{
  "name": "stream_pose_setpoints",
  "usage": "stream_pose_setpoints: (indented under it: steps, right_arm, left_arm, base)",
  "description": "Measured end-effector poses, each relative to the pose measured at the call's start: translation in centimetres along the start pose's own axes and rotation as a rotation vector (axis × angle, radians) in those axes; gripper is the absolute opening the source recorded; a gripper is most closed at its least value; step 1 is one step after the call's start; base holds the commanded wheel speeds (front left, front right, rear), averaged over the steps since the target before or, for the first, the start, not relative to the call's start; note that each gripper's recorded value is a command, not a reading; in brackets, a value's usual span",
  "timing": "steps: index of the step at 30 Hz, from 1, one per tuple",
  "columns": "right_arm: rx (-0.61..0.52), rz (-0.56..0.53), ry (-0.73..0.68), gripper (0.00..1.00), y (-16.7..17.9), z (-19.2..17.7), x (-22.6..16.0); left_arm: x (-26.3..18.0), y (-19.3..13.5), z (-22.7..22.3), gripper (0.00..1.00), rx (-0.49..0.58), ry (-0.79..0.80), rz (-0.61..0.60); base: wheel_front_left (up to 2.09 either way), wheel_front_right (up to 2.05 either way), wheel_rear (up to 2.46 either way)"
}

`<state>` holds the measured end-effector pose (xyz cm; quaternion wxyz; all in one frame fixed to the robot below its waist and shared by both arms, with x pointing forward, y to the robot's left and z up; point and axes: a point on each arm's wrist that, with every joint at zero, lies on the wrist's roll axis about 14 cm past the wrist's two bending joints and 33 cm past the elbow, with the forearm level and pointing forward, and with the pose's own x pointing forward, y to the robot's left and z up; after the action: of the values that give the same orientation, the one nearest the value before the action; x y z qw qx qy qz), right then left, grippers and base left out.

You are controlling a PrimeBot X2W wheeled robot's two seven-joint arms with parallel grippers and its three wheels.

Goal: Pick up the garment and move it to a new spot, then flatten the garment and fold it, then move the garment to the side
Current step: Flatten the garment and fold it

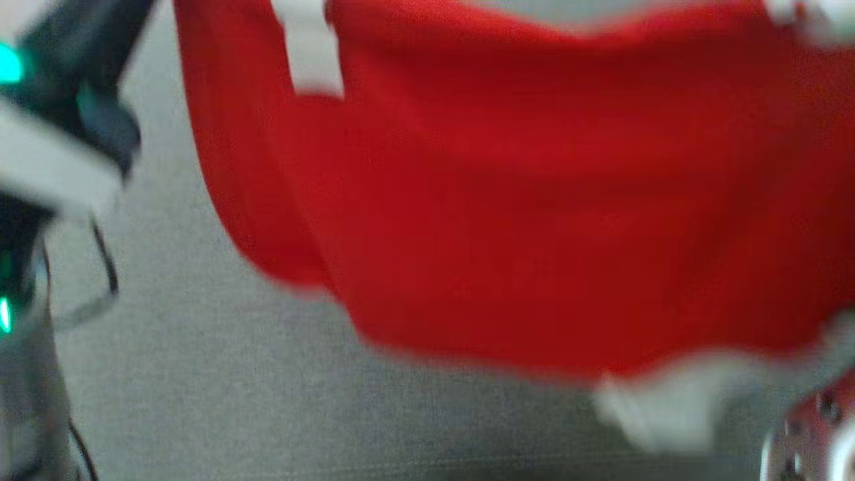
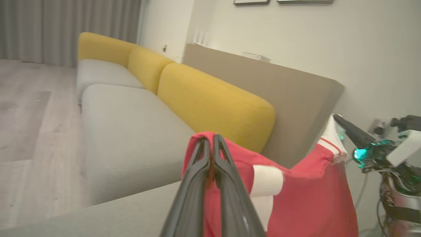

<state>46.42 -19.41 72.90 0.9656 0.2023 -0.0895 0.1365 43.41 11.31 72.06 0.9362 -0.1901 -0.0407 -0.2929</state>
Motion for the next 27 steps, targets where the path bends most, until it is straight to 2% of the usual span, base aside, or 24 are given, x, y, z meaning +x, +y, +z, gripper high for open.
stream_pose_setpoints:
  steps: [3, 6, 9, 11, 13, 14, 17, 21, 25, 26, 27]
  right_arm:
    - [-0.024, -0.014, 0.027, 0.00, -0.6, -1.6, 5.4]
    - [-0.045, -0.042, -0.004, 0.00, -1.6, -2.2, 10.5]
    - [-0.041, -0.051, -0.082, 0.00, -2.3, -2.2, 15.1]
    - [-0.046, -0.047, -0.129, 0.00, -2.5, -2.7, 17.4]
    - [-0.037, -0.050, -0.131, 0.00, -3.4, -5.7, 19.6]
    - [-0.016, -0.058, -0.103, 0.00, -4.0, -7.6, 19.9]
    - [0.029, -0.100, 0.031, 0.00, -5.9, -14.5, 18.6]
    - [0.071, -0.200, 0.253, 0.00, -8.7, -23.5, 11.5]
    - [0.063, -0.286, 0.421, 0.00, -11.0, -28.5, 3.5]
    - [0.063, -0.286, 0.421, 0.00, -11.0, -28.5, 3.5]
    - [0.060, -0.301, 0.452, 0.00, -11.2, -29.2, 1.6]
  left_arm:
    - [4.0, 4.6, -1.2, 0.00, 0.045, 0.023, 0.089]
    - [7.8, 8.7, -1.6, 0.00, 0.094, 0.003, 0.168]
    - [11.4, 11.9, -1.0, 0.00, 0.162, -0.071, 0.222]
    - [13.6, 12.9, -0.4, 0.00, 0.167, -0.158, 0.225]
    - [15.6, 14.8, -1.7, 0.00, 0.242, -0.194, 0.249]
    - [15.8, 15.6, -2.8, 0.00, 0.236, -0.195, 0.262]
    - [15.0, 17.6, -9.2, 0.00, 0.180, -0.080, 0.310]
    - [9.7, 17.3, -19.9, 0.00, 0.123, 0.173, 0.335]
    - [2.5, 16.4, -27.9, 0.00, 0.038, 0.375, 0.379]
    - [2.5, 16.4, -27.9, 0.00, 0.038, 0.375, 0.379]
    - [0.8, 16.0, -29.2, 0.00, 0.013, 0.407, 0.392]
  base:
    - [0.00, 0.00, 0.00]
    - [0.00, 0.00, 0.00]
    - [0.00, 0.00, 0.00]
    - [0.00, 0.00, 0.00]
    - [0.00, 0.00, 0.00]
    - [0.00, 0.00, 0.00]
    - [0.00, 0.00, 0.00]
    - [0.00, 0.00, 0.00]
    - [0.00, 0.00, 0.00]
    - [0.00, 0.00, 0.00]
    - [0.00, 0.00, 0.00]
